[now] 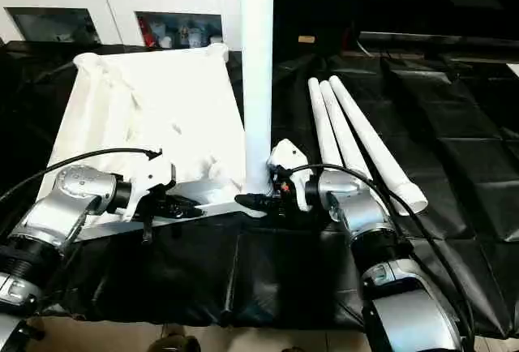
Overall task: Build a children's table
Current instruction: Rotate leg to tighten
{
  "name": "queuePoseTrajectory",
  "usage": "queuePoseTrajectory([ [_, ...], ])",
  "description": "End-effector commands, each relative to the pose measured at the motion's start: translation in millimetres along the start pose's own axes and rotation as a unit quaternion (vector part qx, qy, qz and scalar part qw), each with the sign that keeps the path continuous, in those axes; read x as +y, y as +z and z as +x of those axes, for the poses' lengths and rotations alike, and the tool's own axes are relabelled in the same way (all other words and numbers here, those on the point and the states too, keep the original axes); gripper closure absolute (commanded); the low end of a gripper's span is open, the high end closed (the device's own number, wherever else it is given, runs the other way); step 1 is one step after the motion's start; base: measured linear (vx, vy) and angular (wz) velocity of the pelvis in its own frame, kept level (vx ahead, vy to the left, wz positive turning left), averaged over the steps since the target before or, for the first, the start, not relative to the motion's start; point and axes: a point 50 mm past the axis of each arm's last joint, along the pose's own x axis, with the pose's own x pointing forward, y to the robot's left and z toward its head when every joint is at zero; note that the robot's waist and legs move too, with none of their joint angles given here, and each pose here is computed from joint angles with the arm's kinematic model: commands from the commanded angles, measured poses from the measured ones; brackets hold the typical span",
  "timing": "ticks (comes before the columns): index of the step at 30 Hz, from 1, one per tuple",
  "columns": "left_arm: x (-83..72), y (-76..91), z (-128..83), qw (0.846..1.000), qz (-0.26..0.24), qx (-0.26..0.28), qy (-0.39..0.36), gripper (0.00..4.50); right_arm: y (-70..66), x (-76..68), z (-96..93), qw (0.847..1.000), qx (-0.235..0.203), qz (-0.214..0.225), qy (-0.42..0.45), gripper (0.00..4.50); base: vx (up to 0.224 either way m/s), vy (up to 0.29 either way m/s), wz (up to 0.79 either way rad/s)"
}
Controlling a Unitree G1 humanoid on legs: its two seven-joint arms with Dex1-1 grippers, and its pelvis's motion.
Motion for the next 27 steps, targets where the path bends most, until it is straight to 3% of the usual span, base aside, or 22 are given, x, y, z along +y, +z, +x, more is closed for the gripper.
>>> queuePoseTrajectory([
  [1,0.3,13.9,7,0.999,0.028,-0.013,-0.027,4.50,-0.8,6.0,8.6,1.000,0.001,0.006,0.031,1.74,0.000,0.000,0.00],
  [6,3.5,15.8,10,1.000,0.014,-0.022,-0.010,4.50,-4.2,9.1,14.6,0.999,-0.017,0.028,0.008,1.75,0.000,0.000,0.00],
  [8,8.4,21.1,17,0.999,-0.009,-0.043,0.025,4.50,-8.8,4.9,22.7,0.995,-0.024,0.054,-0.075,1.75,0.000,0.000,0.00],
  [10,11.1,27.8,26,0.997,-0.024,-0.059,0.053,4.50,-15.2,0.3,30.8,0.983,-0.015,0.075,-0.167,1.75,0.000,0.000,0.00],
  [11,11.1,28.0,27,0.997,-0.024,-0.059,0.054,4.50,-15.4,0.1,31.0,0.983,-0.015,0.076,-0.169,1.75,0.000,0.000,0.00],
  [13,9.8,34.4,43,0.995,-0.025,-0.059,0.073,4.50,-18.8,1.1,46.2,0.962,-0.022,0.125,-0.241,1.76,0.000,0.000,0.00],
  [16,8.9,40.3,57,0.993,-0.031,-0.063,0.095,4.50,-16.8,1.2,59.2,0.942,-0.020,0.153,-0.299,1.76,0.000,0.000,0.00],
  [17,7.4,42.2,63,0.993,-0.031,-0.064,0.097,4.50,-13.5,3.0,64.6,0.941,-0.025,0.149,-0.304,1.76,0.000,0.000,0.00],
  [18,6.3,43.7,67,0.993,-0.030,-0.065,0.097,4.50,-10.7,4.5,68.5,0.941,-0.031,0.145,-0.305,1.20,0.000,0.000,0.00],
  [22,2.4,47.6,76,0.993,-0.026,-0.068,0.093,4.50,-0.3,9.7,78.0,0.946,-0.053,0.125,-0.294,0.77,0.000,0.000,0.00],
  [27,3.5,44.6,63,0.994,0.000,-0.076,0.080,4.50,4.4,-0.6,57.1,0.958,-0.073,0.090,-0.261,0.49,0.000,0.000,0.00],
])
